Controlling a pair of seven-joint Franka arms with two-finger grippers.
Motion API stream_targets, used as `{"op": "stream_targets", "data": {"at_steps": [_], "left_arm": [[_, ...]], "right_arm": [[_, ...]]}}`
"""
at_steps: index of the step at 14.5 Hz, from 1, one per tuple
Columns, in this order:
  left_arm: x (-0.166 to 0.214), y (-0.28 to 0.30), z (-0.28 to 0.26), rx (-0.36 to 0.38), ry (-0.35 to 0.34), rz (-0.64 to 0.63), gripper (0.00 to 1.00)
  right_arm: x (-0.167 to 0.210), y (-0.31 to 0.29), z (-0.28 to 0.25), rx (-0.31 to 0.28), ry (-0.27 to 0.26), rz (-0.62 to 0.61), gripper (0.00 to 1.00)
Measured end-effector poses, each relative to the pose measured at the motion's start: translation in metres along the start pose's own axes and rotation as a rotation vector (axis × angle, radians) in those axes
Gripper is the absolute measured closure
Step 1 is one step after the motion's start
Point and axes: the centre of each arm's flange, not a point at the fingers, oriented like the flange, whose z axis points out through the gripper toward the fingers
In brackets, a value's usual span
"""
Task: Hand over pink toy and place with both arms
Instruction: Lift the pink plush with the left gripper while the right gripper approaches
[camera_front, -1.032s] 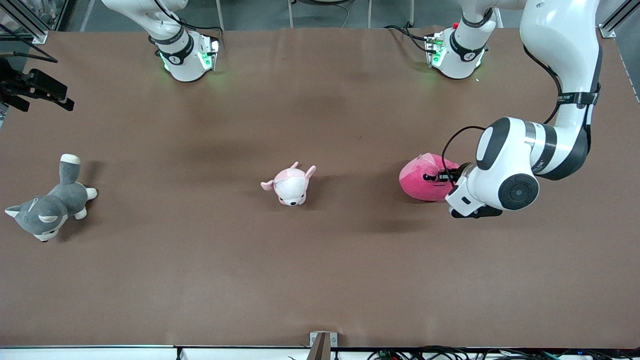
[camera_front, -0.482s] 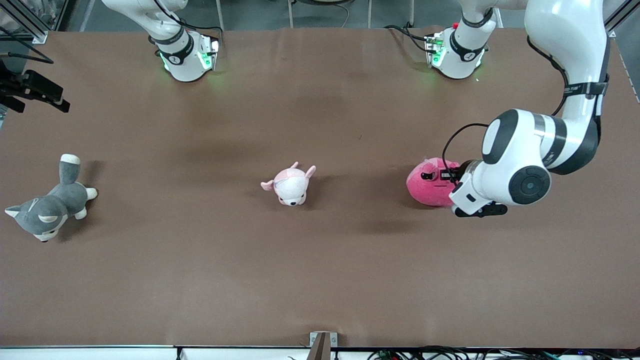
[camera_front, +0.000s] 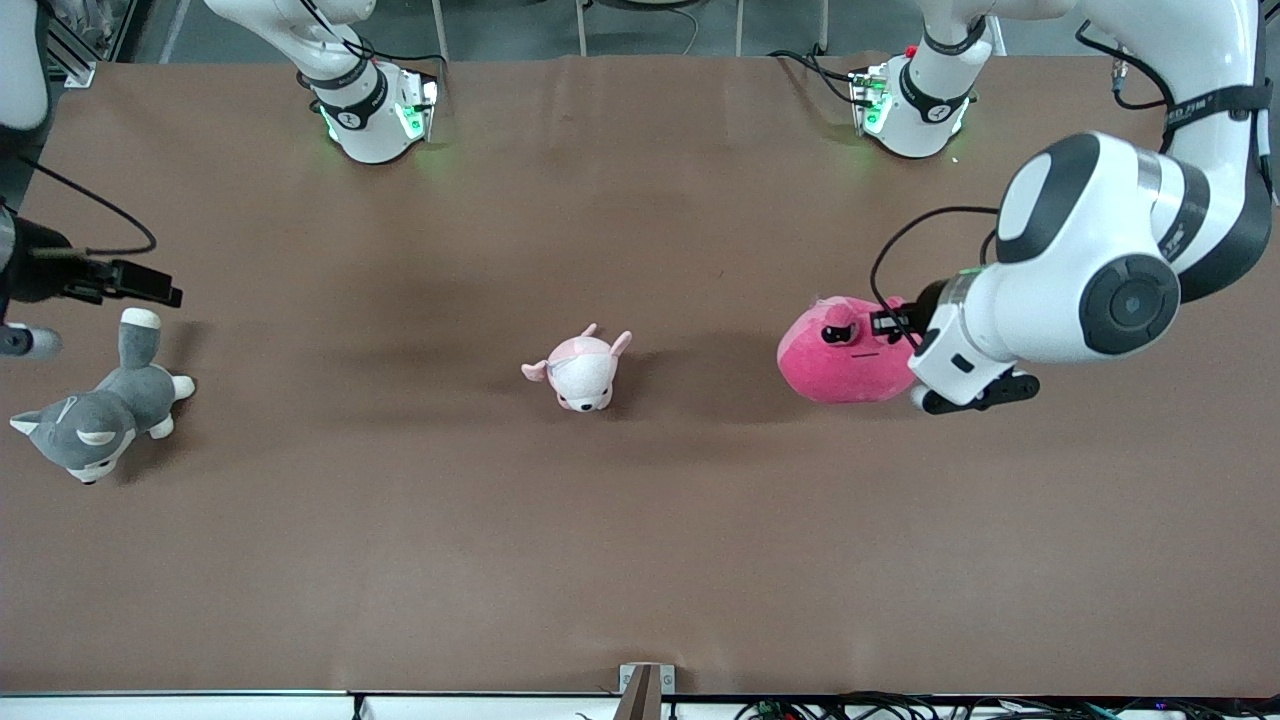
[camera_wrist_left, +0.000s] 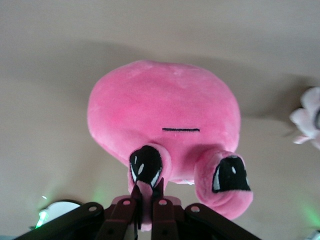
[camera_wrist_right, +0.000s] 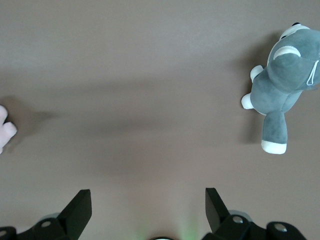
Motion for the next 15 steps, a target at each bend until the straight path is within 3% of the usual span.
{"op": "stream_targets", "data": {"at_steps": [3, 6, 9, 11, 15], "left_arm": [[-0.048, 0.057, -0.022, -0.035, 0.031, -0.028, 0.91], [-0.094, 0.111, -0.031, -0.083, 0.069, -0.046, 0.91], [-0.130, 0.162, -0.025, -0.132, 0.119, -0.001, 0.91], [-0.156, 0.196, -0.018, -0.176, 0.150, 0.003, 0.91], [-0.204, 0.241, -0.004, -0.220, 0.170, 0.029, 0.91]], "right_arm": [[0.002, 0.001, -0.003, 0.000, 0.009, 0.056, 0.00], [0.001, -0.010, -0.006, 0.008, 0.015, 0.234, 0.00], [-0.002, -0.062, -0.005, 0.025, 0.001, 0.454, 0.00], [-0.008, -0.106, -0.004, 0.065, -0.026, 0.621, 0.00], [-0.027, -0.184, -0.005, 0.163, -0.131, 0.903, 0.00]]}}
